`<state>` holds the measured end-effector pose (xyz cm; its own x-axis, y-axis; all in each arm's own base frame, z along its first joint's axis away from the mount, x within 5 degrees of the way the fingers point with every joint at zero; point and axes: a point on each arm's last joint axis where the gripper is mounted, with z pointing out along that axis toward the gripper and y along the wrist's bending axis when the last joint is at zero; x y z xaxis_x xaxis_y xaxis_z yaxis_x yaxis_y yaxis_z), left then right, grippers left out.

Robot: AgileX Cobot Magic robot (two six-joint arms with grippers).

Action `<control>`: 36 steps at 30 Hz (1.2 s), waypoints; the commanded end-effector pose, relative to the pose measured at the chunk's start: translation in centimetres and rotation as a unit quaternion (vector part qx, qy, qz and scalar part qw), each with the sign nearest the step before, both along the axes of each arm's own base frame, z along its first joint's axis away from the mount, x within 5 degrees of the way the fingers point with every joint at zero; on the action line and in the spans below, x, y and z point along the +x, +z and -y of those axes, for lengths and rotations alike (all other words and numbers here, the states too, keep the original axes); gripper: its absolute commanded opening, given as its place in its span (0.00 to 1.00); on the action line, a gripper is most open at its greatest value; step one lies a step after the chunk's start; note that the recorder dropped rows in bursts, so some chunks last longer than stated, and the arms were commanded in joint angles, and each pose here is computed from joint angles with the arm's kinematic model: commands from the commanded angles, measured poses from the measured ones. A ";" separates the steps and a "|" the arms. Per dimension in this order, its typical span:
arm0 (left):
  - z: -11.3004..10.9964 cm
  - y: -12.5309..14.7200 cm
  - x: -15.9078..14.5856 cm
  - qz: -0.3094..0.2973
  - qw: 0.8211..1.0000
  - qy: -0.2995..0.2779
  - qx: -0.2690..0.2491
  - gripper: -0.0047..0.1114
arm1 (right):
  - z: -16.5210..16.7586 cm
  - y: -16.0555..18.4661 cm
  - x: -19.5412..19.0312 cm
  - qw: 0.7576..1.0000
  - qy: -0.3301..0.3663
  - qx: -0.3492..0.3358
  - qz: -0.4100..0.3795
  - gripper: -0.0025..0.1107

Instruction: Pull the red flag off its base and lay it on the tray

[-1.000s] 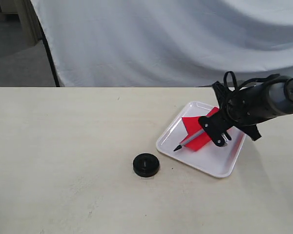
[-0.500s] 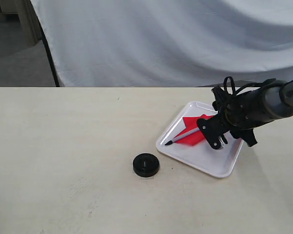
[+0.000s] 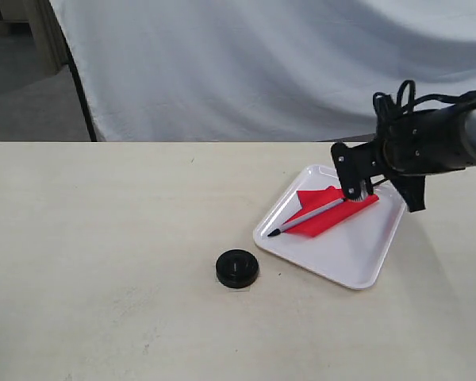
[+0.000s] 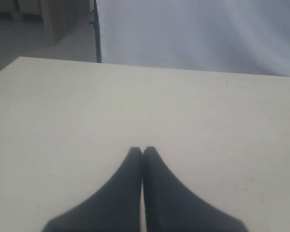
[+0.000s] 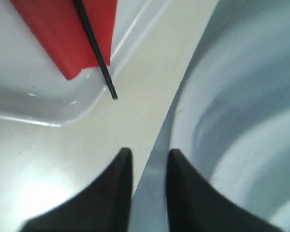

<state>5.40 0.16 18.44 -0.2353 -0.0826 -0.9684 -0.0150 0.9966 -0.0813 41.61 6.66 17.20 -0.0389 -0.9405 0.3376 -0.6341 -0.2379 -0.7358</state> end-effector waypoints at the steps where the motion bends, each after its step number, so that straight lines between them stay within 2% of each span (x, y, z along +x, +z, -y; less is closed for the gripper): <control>1: 0.0 -0.1 0.0 0.001 1.000 -0.002 0.001 0.04 | 1.1 2.0 -0.9 0.985 -0.133 0.109 0.024 0.02; 4: 0.0 -0.1 0.0 0.001 1.000 -0.002 0.001 0.04 | 2.1 3.0 -1.8 0.953 -0.223 0.207 0.017 0.02; 7: 0.0 -0.1 0.0 0.001 1.000 -0.002 0.001 0.04 | 3.3 4.1 -3.0 0.907 -0.314 0.282 0.009 0.02; 10: 0.0 -0.1 0.0 0.001 1.000 -0.002 0.001 0.04 | 4.9 5.6 -4.5 0.842 -0.403 0.357 -0.006 0.02; 13: 0.0 -0.1 0.0 0.001 1.000 -0.002 0.001 0.04 | 7.1 7.4 -6.4 0.759 -0.490 0.428 -0.026 0.02; 16: 0.0 -0.1 0.0 0.001 1.000 -0.002 0.001 0.04 | 9.0 9.6 -8.8 0.689 -0.538 0.484 -0.041 0.02; 17: 0.0 -0.1 0.0 0.001 1.000 -0.002 0.001 0.04 | 9.4 10.4 -9.8 0.672 -0.541 0.504 -0.040 0.02; 19: 0.0 -0.1 0.0 0.001 1.000 -0.002 0.001 0.04 | 10.0 11.7 -12.0 0.651 -0.535 0.538 -0.016 0.02; 24: 0.0 -0.1 0.0 0.001 1.000 -0.002 0.001 0.04 | 10.3 15.1 -18.4 0.608 -0.491 0.615 0.105 0.02; 28: 0.0 -0.1 0.0 0.001 1.000 -0.002 0.001 0.04 | 9.6 16.5 -23.7 0.589 -0.417 0.665 0.190 0.02; 31: 0.0 -0.1 0.0 0.001 1.000 -0.002 0.001 0.04 | 9.0 15.8 -27.2 0.573 -0.363 0.695 0.238 0.02; 32: 0.0 -0.1 0.0 0.001 1.000 -0.002 0.001 0.04 | 8.6 15.1 -29.5 0.551 -0.326 0.719 0.270 0.02; 35: 0.0 -0.1 0.0 0.001 1.000 -0.002 0.001 0.04 | 8.0 12.8 -32.7 0.517 -0.264 0.752 0.311 0.02; 36: 0.0 -0.1 0.0 0.001 1.000 -0.002 0.001 0.04 | 7.5 11.8 -33.8 0.498 -0.222 0.776 0.318 0.02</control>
<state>5.40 0.16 18.44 -0.2353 -0.0826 -0.9684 -0.0150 0.9966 -0.0813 9.25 -1.34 30.00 -0.1222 0.0775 -0.9895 0.1513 0.9868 0.0586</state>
